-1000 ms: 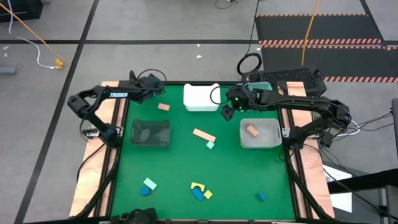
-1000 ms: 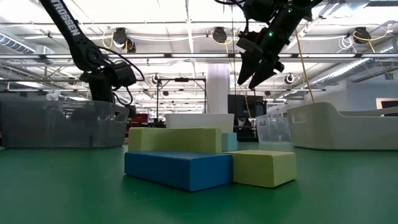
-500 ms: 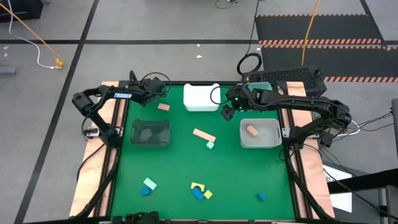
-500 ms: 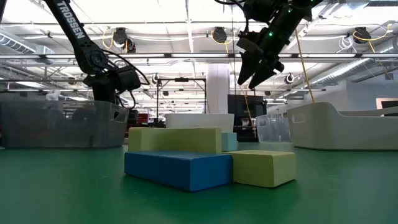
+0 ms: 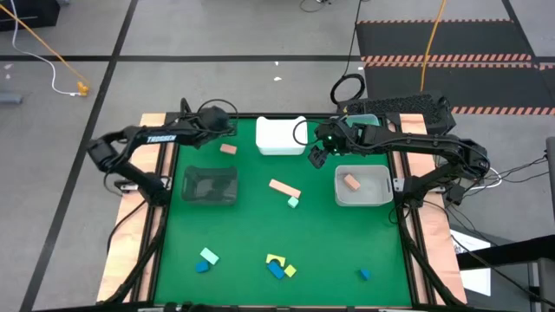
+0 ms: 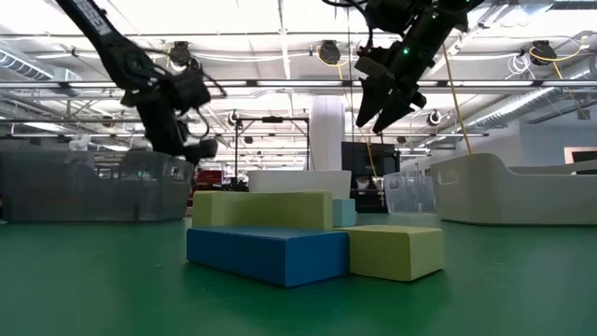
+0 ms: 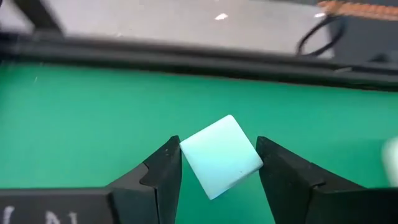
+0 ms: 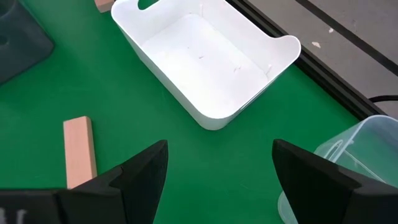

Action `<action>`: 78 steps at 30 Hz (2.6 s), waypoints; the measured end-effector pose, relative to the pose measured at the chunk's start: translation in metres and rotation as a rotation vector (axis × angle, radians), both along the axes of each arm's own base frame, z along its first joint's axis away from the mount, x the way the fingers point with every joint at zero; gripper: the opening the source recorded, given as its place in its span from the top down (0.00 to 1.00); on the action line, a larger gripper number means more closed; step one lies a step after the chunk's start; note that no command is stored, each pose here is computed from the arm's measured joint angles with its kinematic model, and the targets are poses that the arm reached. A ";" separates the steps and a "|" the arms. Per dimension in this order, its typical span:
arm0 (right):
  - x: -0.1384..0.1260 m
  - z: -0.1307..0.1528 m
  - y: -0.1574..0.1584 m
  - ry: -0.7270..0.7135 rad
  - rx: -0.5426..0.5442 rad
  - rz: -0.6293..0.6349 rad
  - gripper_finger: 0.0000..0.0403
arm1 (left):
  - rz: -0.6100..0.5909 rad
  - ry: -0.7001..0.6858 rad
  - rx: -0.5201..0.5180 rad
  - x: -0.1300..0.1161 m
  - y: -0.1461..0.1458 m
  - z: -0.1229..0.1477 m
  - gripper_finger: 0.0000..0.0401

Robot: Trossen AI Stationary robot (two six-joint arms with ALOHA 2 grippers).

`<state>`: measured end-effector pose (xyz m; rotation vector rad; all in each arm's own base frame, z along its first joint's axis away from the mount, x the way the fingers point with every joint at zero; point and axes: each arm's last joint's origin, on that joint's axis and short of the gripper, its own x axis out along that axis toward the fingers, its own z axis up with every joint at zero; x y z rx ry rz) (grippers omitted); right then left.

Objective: Sort & place blocks by color
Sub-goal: Put the top light blue block into the black bin, then put the right blue block into the white bin

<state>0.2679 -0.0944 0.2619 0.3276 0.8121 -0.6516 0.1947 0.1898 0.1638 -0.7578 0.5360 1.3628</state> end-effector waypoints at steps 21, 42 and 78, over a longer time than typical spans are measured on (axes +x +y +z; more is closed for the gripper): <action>0.014 0.014 -0.003 -0.213 -0.040 0.024 0.31 | -0.607 -0.188 0.120 0.017 -0.142 0.083 0.54; 0.019 0.005 0.047 -0.168 0.245 0.231 0.31 | -0.552 0.109 -0.331 -0.030 -0.192 0.057 0.41; -0.065 -0.063 0.239 0.551 1.143 -0.125 0.31 | -0.566 0.048 -0.287 -0.024 -0.186 0.060 0.39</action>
